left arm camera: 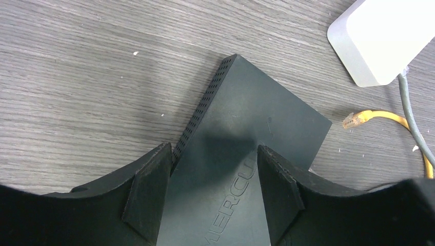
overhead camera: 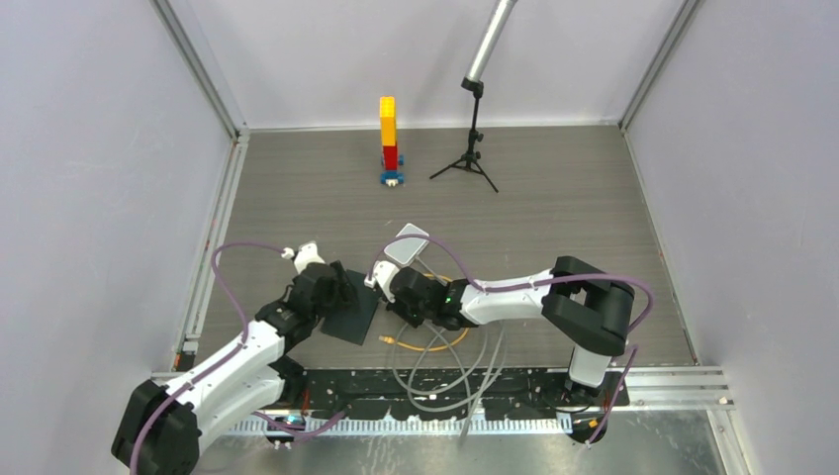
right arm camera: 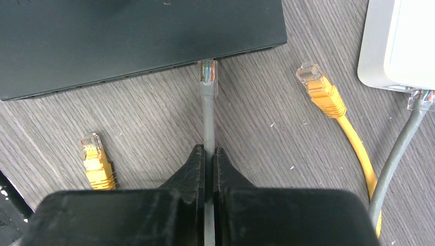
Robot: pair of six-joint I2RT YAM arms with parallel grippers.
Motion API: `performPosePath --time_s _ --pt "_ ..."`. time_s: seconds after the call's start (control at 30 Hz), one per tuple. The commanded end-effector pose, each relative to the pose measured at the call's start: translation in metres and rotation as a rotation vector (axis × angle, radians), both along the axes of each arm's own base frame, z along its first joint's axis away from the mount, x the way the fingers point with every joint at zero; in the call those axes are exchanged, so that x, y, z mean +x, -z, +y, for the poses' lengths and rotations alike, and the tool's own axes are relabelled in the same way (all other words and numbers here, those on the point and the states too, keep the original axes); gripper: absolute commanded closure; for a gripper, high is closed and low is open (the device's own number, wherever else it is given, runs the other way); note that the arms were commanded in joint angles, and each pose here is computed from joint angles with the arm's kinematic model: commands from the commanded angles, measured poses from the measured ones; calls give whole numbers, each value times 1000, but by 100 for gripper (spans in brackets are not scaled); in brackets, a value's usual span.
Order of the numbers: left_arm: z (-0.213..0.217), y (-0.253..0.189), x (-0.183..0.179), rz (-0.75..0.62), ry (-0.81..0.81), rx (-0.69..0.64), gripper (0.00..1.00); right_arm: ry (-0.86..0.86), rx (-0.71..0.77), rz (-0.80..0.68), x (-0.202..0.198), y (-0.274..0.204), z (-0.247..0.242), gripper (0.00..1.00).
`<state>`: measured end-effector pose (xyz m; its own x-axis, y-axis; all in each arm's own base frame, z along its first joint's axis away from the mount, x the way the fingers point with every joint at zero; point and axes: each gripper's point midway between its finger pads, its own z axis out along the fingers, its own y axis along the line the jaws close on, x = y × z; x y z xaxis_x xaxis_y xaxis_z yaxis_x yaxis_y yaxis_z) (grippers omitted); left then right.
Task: Insert the plug into the switch port
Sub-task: Insert the connector into the switch port.
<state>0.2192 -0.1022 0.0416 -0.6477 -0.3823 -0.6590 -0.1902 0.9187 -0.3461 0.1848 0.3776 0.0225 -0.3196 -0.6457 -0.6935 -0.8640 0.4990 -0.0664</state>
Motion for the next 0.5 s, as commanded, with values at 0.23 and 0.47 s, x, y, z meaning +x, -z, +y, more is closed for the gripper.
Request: performPosePath --time_s 0.23,0.47 --pt "-9 -8 11 -44 14 -32 36 -31 124 -101 6 -32 23 100" --pt "-9 -9 12 -48 16 -34 36 -82 135 -86 -4 -34 28 100"
